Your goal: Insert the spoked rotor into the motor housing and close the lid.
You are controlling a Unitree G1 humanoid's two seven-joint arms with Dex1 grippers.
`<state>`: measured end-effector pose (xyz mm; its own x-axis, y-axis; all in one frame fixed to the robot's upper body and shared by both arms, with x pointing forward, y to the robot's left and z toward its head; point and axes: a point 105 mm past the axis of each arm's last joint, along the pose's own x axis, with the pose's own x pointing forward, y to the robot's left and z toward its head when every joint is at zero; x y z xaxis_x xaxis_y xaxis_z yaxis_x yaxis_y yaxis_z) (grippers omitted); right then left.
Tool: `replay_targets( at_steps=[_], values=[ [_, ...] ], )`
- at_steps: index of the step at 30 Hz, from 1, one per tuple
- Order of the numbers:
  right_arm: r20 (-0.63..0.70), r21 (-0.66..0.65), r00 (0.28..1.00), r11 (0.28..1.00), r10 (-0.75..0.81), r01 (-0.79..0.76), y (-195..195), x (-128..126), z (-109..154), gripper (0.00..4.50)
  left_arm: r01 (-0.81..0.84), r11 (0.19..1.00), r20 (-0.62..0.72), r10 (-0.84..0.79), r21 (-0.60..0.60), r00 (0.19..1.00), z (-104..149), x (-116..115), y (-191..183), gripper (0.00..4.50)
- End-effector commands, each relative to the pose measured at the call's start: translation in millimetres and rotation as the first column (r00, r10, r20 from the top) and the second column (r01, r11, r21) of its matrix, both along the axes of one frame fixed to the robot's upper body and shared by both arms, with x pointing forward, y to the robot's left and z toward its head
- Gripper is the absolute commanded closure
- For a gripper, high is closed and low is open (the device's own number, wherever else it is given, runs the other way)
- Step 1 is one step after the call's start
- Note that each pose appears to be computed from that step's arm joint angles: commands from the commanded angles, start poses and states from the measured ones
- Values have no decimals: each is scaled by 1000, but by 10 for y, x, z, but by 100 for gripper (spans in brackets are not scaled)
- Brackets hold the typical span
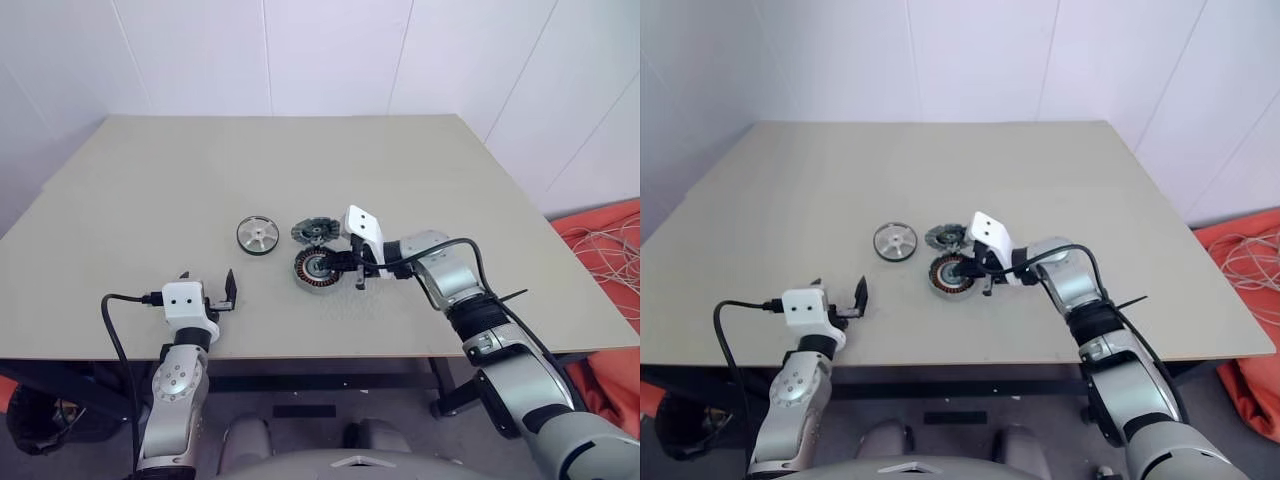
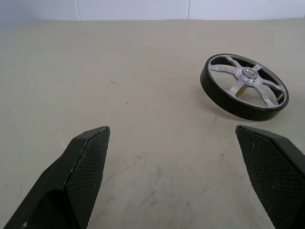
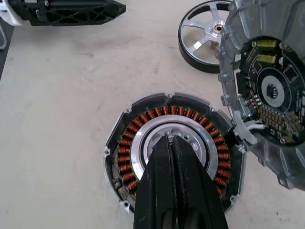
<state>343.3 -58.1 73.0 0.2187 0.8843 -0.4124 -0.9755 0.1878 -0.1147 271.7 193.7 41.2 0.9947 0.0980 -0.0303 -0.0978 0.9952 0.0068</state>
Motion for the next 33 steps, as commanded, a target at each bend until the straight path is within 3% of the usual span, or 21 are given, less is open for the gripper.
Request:
replay_targets(
  at_steps=[1,33],
  values=[
    [53,20,999,1000,7,-8,68,43,131,444,3,1000,48,-4,9,999,118,22,-6,0],
    [43,4,999,1000,24,-25,202,102,43,444,-7,1000,52,7,9,999,114,-12,-19,0]
  ],
)
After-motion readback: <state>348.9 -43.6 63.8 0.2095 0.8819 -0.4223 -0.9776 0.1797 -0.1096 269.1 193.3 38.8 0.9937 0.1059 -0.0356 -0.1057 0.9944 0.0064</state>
